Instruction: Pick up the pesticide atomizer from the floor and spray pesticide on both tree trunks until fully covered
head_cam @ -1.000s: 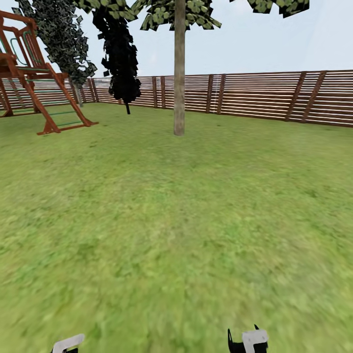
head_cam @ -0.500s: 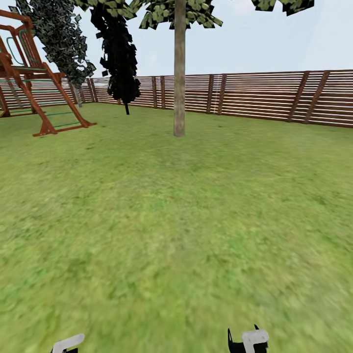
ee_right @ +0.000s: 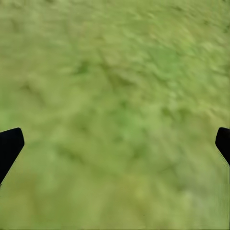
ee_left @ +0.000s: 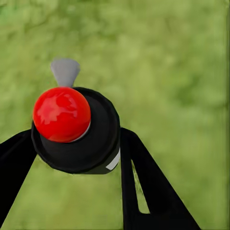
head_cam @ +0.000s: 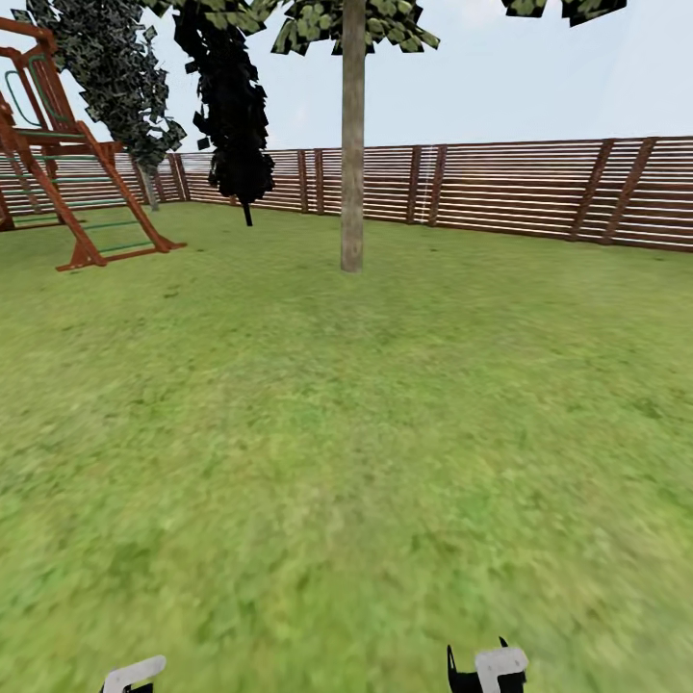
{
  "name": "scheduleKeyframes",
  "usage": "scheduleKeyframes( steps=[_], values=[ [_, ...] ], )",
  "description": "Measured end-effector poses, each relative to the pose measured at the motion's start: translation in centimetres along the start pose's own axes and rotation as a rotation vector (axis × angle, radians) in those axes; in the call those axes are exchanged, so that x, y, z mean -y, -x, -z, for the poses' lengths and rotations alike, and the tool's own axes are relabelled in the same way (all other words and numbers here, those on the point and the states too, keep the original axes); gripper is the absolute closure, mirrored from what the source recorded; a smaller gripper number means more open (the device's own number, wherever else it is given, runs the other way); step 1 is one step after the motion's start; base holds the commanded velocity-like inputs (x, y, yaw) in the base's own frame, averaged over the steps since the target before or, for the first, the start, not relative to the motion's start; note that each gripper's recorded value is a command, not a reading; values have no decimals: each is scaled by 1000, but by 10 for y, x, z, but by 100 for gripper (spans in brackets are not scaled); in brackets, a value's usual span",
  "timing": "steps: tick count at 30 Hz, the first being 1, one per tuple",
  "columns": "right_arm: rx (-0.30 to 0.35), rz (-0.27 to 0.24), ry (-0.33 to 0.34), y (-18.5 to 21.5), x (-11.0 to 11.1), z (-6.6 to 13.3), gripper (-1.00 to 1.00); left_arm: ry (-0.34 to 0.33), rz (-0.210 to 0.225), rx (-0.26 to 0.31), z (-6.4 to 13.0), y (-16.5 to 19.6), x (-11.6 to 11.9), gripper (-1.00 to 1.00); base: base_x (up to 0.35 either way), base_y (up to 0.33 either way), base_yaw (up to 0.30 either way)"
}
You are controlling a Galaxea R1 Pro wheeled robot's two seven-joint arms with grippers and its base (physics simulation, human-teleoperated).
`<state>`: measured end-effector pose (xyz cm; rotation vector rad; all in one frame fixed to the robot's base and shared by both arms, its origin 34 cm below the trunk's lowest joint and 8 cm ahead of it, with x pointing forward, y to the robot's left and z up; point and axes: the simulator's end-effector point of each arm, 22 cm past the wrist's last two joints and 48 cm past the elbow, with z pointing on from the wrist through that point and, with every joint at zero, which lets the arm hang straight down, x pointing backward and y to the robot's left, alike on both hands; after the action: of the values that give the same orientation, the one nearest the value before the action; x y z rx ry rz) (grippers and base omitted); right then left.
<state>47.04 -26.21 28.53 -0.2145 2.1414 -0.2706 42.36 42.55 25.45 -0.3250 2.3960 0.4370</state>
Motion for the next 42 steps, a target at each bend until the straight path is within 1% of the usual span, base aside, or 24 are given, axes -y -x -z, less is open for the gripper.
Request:
scheduleKeyframes(
  steps=[42],
  values=[
    [0, 0, 0, 0, 0, 0, -100, 0, 0, 0, 0, 0, 0, 100, 338, 0, 0]
  ],
)
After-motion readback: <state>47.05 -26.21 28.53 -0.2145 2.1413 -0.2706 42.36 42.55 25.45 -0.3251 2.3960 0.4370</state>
